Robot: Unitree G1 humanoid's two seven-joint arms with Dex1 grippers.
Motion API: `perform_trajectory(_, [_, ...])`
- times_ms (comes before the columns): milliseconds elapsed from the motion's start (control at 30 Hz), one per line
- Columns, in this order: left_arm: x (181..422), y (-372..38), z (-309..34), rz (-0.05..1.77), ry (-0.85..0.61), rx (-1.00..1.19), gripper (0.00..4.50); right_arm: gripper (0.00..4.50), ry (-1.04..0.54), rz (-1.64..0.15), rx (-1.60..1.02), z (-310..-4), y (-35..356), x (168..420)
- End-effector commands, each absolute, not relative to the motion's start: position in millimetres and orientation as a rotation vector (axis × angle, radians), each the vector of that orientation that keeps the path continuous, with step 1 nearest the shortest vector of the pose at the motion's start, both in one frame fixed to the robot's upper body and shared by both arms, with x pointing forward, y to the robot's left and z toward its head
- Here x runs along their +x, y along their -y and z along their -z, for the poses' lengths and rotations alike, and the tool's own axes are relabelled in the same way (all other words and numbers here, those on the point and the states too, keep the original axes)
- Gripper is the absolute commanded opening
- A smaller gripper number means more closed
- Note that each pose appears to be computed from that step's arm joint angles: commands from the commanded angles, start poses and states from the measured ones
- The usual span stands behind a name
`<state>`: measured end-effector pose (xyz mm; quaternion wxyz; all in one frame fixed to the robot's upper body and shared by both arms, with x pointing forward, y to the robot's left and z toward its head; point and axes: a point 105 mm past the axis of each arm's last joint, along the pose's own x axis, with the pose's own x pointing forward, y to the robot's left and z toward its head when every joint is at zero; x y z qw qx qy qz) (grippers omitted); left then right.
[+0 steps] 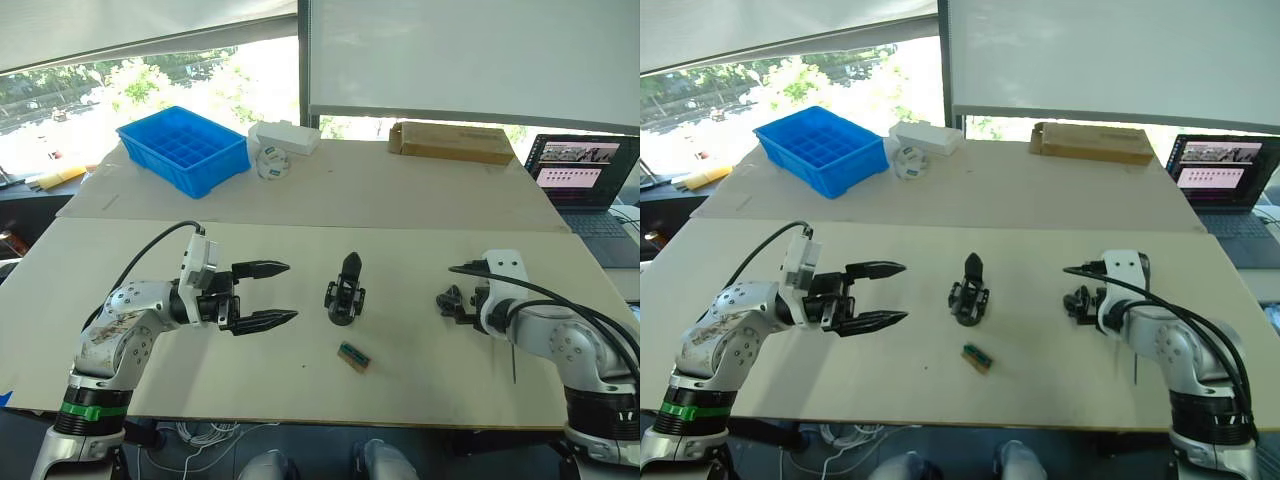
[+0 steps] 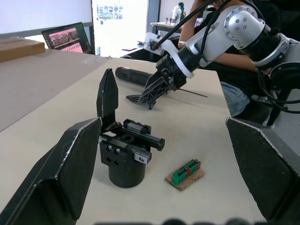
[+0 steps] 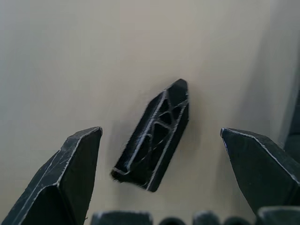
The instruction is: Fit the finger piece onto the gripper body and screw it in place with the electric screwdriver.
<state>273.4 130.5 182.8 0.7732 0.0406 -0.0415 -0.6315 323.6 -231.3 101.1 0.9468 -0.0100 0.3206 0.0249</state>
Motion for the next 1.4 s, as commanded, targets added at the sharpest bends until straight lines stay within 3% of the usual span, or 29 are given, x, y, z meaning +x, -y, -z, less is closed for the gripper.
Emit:
perform_trajectory(33, [267,-131,-190,1.367,0.121,0.116,4.48,4.5,-0.708,-0.05,-0.032,-98,229,319])
perform_trajectory(67, [267,-132,-190,1.36,0.121,0.119,4.5,3.96,-0.727,-0.052,-0.026,-96,227,318])
perform_trajectory(333, [267,-131,-188,1.345,0.124,0.11,4.5,1.2,-0.762,-0.067,0.025,-89,214,316])
perform_trajectory(367, [266,-131,-188,1.346,0.124,0.109,4.5,1.1,-0.755,-0.065,0.024,-90,215,316])
perform_trajectory(467, [270,-130,-193,1.324,0.139,0.066,4.5,1.1,-0.613,-0.077,-0.028,-108,220,320])
perform_trajectory(600, [294,-129,-217,1.147,0.119,-0.238,4.5,1.1,-0.226,-0.069,-0.307,-169,228,317])
perform_trajectory(733, [308,-112,-247,1.067,0.192,-0.472,4.5,1.1,0.183,-0.146,-0.488,-229,191,307])
perform_trajectory(867, [307,-84,-270,1.104,0.248,-0.527,4.5,1.1,0.457,-0.296,-0.597,-262,136,296])
perform_trajectory(1200, [307,-51,-292,1.183,0.309,-0.567,4.5,1.1,0.589,-0.419,-0.584,-265,92,290])
perform_trajectory(1400, [307,-41,-283,1.175,0.237,-0.657,4.5,1.1,0.637,-0.532,-0.583,-259,70,278])
